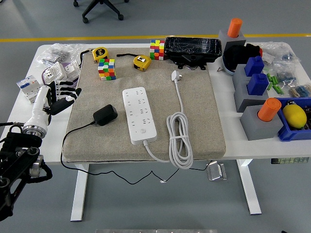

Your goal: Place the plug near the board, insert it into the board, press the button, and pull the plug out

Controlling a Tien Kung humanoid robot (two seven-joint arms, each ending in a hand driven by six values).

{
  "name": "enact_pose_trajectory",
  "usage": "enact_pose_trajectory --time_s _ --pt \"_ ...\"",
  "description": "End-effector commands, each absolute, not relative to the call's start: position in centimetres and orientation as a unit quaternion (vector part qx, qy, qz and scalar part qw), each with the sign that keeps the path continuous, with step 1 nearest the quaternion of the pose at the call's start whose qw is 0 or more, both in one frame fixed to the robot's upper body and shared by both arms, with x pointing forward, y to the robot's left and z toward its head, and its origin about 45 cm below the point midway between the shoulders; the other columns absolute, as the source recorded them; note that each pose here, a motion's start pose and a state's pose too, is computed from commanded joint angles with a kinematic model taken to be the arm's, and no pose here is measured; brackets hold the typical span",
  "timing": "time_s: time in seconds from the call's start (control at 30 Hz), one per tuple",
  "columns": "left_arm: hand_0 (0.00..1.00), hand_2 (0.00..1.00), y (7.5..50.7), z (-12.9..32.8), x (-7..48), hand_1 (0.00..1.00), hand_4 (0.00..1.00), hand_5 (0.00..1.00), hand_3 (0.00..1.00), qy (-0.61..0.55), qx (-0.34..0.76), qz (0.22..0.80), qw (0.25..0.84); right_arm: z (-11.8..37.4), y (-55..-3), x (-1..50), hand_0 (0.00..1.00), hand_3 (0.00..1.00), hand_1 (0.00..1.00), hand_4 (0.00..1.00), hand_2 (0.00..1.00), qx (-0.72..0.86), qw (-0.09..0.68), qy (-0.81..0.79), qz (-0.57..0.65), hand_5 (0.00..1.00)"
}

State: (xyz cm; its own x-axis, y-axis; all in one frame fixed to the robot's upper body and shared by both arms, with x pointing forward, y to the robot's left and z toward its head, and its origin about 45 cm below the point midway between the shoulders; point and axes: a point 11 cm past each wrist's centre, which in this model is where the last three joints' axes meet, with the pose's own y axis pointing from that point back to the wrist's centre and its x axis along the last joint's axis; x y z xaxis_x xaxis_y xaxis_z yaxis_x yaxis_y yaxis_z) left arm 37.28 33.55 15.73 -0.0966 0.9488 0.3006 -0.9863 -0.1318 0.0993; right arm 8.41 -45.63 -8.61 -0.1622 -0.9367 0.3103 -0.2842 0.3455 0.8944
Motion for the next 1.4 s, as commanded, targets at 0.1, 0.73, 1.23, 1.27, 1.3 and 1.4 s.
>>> enact_pose_trajectory --time_s 0.1,0.73,1.23,1.27,1.3,1.4 --pt "0.417 0.547 33.6 15.7 37.2 0.552 0.821 0.303 0.576 -0.061 0.146 0.740 0.654 -8.6 -45.7 8.3 0.596 0.548 0.633 0.931 0.622 0.450 0.464 -0.677 -0.352 0.479" --pt "0.417 0.547 33.3 15.9 37.1 0.554 0.820 0.309 0.576 -0.054 0.135 0.743 0.653 -8.3 -46.4 7.7 0.595 0.549 0.633 0.932 0.622 0.437 0.449 -0.693 -0.357 0.477" --pt "0.417 0.547 32.9 16.5 37.6 0.555 0.820 0.312 0.576 -0.057 0.129 0.741 0.656 -8.5 -45.6 8.5 0.594 0.548 0.632 0.934 0.622 0.442 0.436 -0.696 -0.361 0.477" --pt "0.417 0.547 32.9 16.4 37.7 0.555 0.820 0.312 0.576 -0.056 0.130 0.741 0.657 -8.5 -45.6 8.5 0.594 0.548 0.632 0.934 0.622 0.442 0.437 -0.696 -0.360 0.477" --pt "0.417 0.547 32.9 16.4 37.7 0.555 0.821 0.315 0.575 -0.055 0.131 0.740 0.657 -8.5 -45.6 8.5 0.594 0.548 0.632 0.934 0.622 0.442 0.438 -0.695 -0.360 0.477" --pt "0.417 0.547 32.6 16.4 37.7 0.555 0.821 0.315 0.575 -0.056 0.131 0.738 0.659 -8.5 -45.6 8.6 0.594 0.548 0.632 0.934 0.622 0.442 0.437 -0.696 -0.359 0.477"
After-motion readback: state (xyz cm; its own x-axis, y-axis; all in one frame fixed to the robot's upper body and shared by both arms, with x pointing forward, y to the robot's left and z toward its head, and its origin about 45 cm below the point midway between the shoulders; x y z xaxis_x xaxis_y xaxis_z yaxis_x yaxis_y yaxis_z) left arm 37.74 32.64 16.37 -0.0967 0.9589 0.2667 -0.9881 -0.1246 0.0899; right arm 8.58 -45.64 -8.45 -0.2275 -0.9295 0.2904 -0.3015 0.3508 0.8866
